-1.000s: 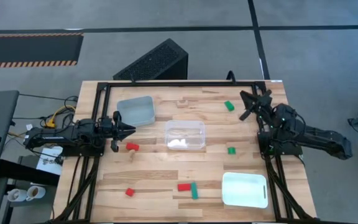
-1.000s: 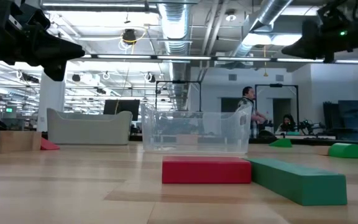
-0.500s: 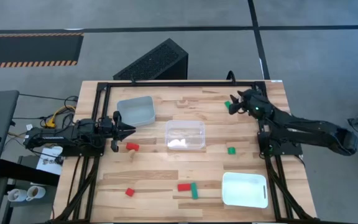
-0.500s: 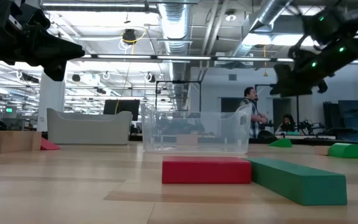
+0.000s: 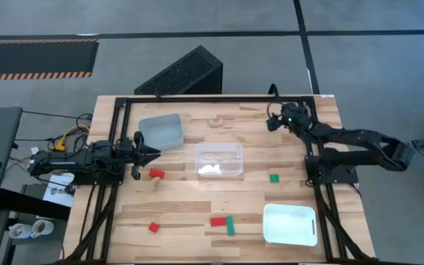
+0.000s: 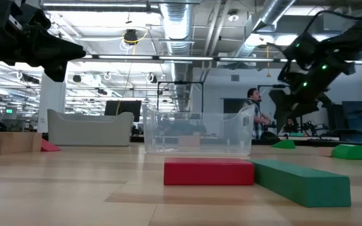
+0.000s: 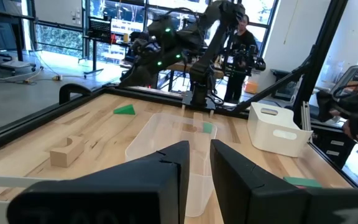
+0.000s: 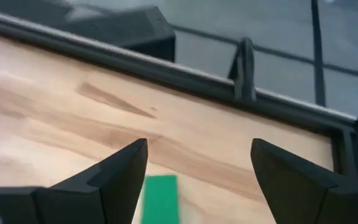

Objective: Sort & place blocks by color
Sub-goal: Put the top right green block into the transparent bin

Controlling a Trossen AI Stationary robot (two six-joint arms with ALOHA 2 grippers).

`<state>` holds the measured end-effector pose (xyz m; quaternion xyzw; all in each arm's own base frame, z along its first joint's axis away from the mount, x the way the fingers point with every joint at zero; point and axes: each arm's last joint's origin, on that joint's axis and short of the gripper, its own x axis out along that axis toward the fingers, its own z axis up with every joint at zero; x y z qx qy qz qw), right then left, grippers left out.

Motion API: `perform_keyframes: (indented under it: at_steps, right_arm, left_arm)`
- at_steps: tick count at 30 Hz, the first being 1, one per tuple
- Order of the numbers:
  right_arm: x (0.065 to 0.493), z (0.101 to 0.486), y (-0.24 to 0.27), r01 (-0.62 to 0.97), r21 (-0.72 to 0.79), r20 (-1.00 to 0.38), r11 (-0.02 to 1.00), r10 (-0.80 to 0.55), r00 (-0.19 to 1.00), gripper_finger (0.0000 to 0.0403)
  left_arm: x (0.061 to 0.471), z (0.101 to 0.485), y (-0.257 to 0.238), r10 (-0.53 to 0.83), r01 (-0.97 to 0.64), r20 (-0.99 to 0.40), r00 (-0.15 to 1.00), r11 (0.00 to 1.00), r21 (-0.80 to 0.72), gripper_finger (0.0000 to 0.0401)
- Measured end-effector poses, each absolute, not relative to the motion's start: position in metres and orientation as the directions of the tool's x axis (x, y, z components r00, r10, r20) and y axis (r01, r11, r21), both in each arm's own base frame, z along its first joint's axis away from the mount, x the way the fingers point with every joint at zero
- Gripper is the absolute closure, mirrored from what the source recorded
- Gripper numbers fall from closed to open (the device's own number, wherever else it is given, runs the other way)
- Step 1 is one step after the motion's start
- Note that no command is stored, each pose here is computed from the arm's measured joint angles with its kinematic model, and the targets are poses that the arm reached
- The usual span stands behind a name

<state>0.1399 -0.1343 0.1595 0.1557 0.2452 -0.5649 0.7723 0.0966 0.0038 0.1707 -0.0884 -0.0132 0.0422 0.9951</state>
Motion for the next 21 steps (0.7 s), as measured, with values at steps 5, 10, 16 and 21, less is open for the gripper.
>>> perform_keyframes:
  at_steps: [5,10,16,21]
  right_arm:
    - [0.147,0.142,-0.145,0.96,-0.088,-0.677,0.267,-0.723,0.139,0.0091]
    - [0.153,0.126,-0.15,0.958,-0.117,-0.727,0.261,-0.679,0.096,0.0091]
    - [0.16,0.119,-0.152,0.952,-0.141,-0.746,0.272,-0.661,0.078,0.0092]
    - [0.163,0.118,-0.152,0.947,-0.117,-0.766,0.3,-0.634,0.106,0.0092]
  left_arm:
    - [0.097,0.171,0.004,0.086,-0.082,0.018,0.996,0.981,-0.177,0.0348]
    - [0.097,0.171,0.004,0.086,-0.082,0.019,0.996,0.981,-0.177,0.0348]
    - [0.097,0.171,0.004,0.086,-0.082,0.019,0.996,0.981,-0.177,0.0348]
    - [0.097,0.171,0.004,0.086,-0.082,0.019,0.996,0.981,-0.177,0.0348]
